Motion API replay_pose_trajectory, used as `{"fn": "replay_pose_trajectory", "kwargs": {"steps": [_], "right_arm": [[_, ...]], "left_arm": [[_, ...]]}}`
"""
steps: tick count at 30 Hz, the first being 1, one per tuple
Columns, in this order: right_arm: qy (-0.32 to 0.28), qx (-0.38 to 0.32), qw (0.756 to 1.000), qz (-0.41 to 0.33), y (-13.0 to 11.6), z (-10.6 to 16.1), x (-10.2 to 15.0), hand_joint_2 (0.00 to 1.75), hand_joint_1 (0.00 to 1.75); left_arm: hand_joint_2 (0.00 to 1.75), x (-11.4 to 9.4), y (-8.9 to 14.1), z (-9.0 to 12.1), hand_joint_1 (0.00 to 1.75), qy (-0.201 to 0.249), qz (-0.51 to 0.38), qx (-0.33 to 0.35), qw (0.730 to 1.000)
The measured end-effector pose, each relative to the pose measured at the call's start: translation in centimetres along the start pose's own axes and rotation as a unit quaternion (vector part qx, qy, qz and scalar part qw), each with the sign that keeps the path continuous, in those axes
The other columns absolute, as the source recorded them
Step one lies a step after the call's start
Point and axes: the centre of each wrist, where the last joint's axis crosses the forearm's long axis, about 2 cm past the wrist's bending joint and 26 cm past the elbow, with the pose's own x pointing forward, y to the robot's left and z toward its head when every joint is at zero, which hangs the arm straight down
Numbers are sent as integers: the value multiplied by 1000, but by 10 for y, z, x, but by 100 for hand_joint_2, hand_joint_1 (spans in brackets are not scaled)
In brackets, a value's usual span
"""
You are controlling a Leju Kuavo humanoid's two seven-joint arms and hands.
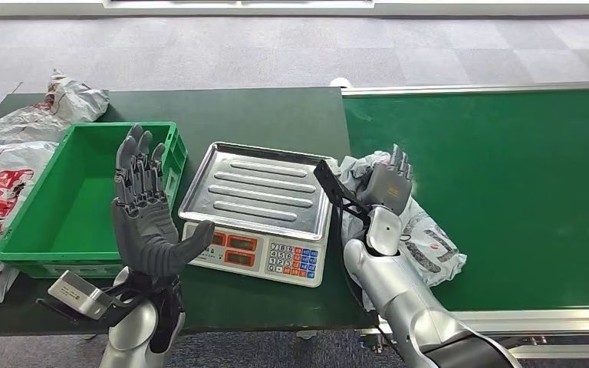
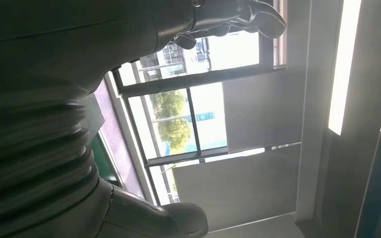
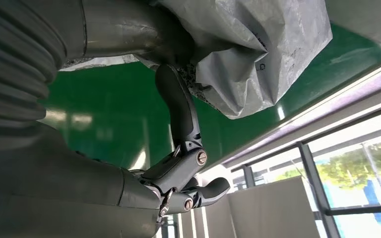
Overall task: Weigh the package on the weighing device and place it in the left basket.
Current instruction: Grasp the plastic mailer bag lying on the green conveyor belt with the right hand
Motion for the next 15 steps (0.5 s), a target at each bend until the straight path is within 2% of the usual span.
{"fn": "replay_pose_trajectory", "kwargs": {"steps": [2,6,15], "right_arm": [[-10,2,1000,8,1,1,-1,175,0],[-17,4,1000,23,3,2,-2,0,0],[-23,29,997,69,9,6,-8,0,0]], "left_arm": [[175,1,0,0,0,-1,0,0,1000],[175,1,0,0,0,-1,0,1,1000],[175,1,0,0,0,-1,0,1,1000]]}}
